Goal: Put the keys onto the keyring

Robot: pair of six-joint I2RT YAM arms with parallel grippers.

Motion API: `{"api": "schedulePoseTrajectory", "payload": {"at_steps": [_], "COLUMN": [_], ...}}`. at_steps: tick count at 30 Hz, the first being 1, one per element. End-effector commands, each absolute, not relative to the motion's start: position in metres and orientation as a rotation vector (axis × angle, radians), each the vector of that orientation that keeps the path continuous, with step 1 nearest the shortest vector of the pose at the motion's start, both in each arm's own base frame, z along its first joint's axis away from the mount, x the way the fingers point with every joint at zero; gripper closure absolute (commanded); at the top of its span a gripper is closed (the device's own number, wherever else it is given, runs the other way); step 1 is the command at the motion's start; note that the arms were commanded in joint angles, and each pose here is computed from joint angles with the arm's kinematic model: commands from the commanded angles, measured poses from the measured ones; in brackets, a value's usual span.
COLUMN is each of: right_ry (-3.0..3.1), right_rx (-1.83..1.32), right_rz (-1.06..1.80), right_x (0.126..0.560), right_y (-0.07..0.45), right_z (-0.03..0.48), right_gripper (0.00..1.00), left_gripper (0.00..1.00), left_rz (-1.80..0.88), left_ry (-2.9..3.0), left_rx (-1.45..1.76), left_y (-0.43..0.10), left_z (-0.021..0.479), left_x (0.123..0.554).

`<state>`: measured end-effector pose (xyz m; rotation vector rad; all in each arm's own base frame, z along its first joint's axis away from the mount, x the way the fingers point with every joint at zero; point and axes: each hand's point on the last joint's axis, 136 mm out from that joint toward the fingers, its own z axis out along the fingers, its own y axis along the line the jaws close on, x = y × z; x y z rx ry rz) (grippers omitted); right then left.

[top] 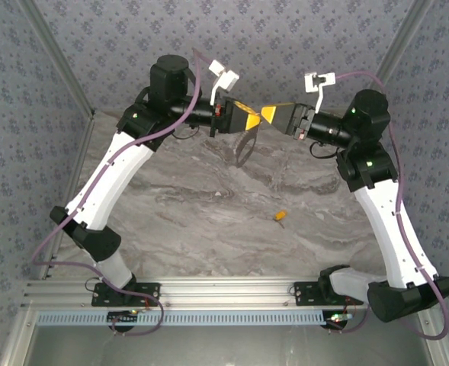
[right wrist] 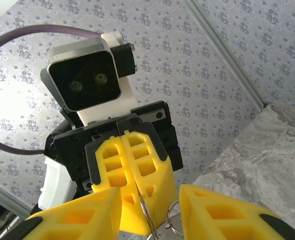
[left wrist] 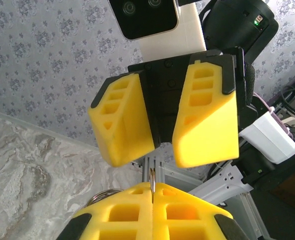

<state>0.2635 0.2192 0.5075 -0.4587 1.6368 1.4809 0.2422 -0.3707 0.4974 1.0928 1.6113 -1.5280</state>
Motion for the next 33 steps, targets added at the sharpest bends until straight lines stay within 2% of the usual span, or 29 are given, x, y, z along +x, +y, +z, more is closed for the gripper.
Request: {"api": "schedulePoseTrajectory", "payload": {"at_steps": [1, 13, 15, 18, 22, 26, 30, 33], "right_ry": [1.610, 1.650, 1.652, 1.653, 1.657, 1.662, 1.659, 1.648], "right_rx": [-0.514, -0.512, -0.512, -0.515, -0.525, -0.529, -0.528, -0.517], "right_rz": [1.483, 1.489, 1.493, 1.498, 1.508, 1.514, 1.523, 1.529], "right_x": [0.254, 0.252, 0.251, 0.250, 0.249, 0.247, 0.246, 0.247], "right_y": [0.223, 0.223, 0.222, 0.222, 0.223, 0.223, 0.223, 0.222], "right_z": [0.516, 0.502, 0.501, 0.500, 0.499, 0.495, 0.493, 0.494], "right_gripper": [0.66, 0.88, 0.88, 0.83, 0.83, 0.88, 1.00, 1.00], "left_gripper": [1.00, 1.00, 1.00, 1.00, 1.00, 1.00, 1.00, 1.00], "left_rz": [-1.534, -1.518, -1.517, -1.515, -1.512, -1.511, -1.510, -1.512], "left_ry": [1.531, 1.523, 1.522, 1.521, 1.520, 1.517, 1.520, 1.523], "left_rx": [1.140, 1.138, 1.137, 1.136, 1.135, 1.133, 1.128, 1.119], "left_y": [-0.366, -0.366, -0.366, -0.367, -0.368, -0.368, -0.369, -0.369], "left_z": [0.514, 0.515, 0.515, 0.516, 0.517, 0.518, 0.518, 0.519], "left_x": [0.232, 0.234, 0.235, 0.235, 0.237, 0.238, 0.239, 0.240]}}
